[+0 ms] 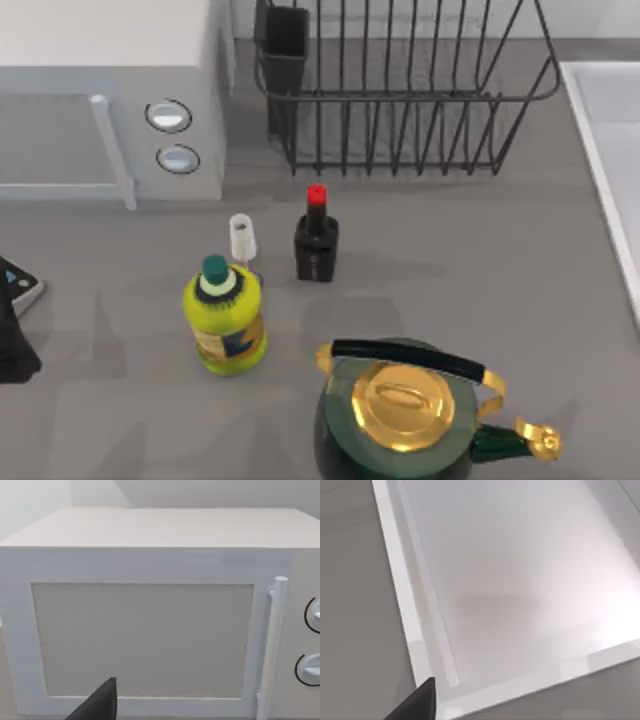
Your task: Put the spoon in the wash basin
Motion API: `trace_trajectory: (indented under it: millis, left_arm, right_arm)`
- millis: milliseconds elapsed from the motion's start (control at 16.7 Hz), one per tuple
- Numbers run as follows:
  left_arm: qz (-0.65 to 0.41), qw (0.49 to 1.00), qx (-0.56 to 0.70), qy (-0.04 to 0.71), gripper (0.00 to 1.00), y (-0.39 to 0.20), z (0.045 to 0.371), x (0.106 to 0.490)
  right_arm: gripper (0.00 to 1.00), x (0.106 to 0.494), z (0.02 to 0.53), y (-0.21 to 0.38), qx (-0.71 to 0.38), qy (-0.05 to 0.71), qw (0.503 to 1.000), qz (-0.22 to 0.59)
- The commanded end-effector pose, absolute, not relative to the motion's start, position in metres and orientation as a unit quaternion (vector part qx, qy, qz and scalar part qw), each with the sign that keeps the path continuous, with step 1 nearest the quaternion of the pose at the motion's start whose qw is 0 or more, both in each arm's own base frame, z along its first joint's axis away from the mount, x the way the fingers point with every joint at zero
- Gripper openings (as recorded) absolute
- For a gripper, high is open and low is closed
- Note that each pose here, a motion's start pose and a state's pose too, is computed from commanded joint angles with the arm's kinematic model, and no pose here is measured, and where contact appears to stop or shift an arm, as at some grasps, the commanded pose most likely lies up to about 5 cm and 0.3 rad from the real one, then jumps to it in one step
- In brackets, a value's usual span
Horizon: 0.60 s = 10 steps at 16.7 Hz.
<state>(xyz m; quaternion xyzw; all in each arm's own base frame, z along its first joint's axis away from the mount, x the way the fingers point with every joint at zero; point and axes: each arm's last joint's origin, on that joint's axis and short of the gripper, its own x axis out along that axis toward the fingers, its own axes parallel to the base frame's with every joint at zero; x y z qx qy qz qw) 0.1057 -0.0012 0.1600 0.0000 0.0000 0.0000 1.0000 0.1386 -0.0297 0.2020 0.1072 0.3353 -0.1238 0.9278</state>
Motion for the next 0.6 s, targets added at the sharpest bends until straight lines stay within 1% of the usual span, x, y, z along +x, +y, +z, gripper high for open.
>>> trace_trajectory:
  millis: [120,300,480,600]
  left_arm:
    - [0.0,1.0,0.0,0.0,1.0,-0.001,0.16,0.106]
    - [0.0,1.0,0.0,0.0,1.0,-0.001,0.16,0.106]
    - [0.0,1.0,0.0,0.0,1.0,-0.001,0.16,0.106]
    - [0.0,1.0,0.0,0.0,1.0,-0.001,0.16,0.106]
  right_arm:
    - [1.0,0.155,0.206,-0.042,0.143,0.423,0.881,-0.159]
    - [1.0,0.179,0.204,-0.062,0.194,0.535,0.796,-0.207]
    - [1.0,0.198,0.198,-0.082,0.234,0.61,0.718,-0.241]
    - [1.0,0.206,0.195,-0.091,0.251,0.64,0.68,-0.255]
